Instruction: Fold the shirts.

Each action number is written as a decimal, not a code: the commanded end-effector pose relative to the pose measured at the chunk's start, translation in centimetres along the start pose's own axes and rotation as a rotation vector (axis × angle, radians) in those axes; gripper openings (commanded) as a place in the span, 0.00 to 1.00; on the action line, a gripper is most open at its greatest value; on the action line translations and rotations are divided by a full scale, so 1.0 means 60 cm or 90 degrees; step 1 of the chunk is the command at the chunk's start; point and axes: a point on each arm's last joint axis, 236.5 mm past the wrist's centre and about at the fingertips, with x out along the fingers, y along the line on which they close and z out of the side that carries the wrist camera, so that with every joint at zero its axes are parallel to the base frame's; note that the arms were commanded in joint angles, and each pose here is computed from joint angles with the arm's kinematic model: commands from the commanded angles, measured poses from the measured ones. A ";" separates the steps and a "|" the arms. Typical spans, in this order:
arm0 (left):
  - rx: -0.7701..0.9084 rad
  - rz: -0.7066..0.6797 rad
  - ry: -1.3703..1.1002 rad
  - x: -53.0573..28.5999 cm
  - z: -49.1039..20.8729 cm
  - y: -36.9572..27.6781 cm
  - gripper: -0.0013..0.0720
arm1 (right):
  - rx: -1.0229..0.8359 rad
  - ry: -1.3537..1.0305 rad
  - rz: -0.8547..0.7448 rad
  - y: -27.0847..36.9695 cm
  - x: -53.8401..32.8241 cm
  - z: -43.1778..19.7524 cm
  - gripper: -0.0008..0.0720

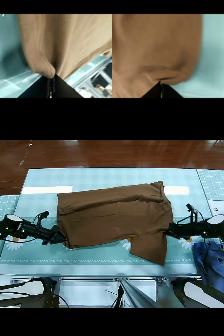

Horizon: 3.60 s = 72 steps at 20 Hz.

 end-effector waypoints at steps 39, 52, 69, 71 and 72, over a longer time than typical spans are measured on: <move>0.131 -0.104 -0.262 -0.150 0.305 -0.199 0.72 | 0.084 -0.127 0.129 0.021 -0.015 0.395 0.87; 0.179 -0.106 -0.194 -0.080 0.263 -0.273 0.22 | -0.139 -0.130 0.169 0.199 -0.026 0.362 0.04; 0.378 -0.074 -0.055 0.285 0.031 -0.512 0.04 | -0.281 -0.198 -0.027 0.378 -0.290 0.146 0.04; 0.379 -0.080 -0.041 0.336 -0.003 -0.523 0.04 | -0.288 -0.191 -0.014 0.401 -0.293 0.120 0.04; 0.374 -0.082 -0.039 0.361 -0.016 -0.527 0.04 | -0.295 -0.185 -0.008 0.411 -0.295 0.106 0.04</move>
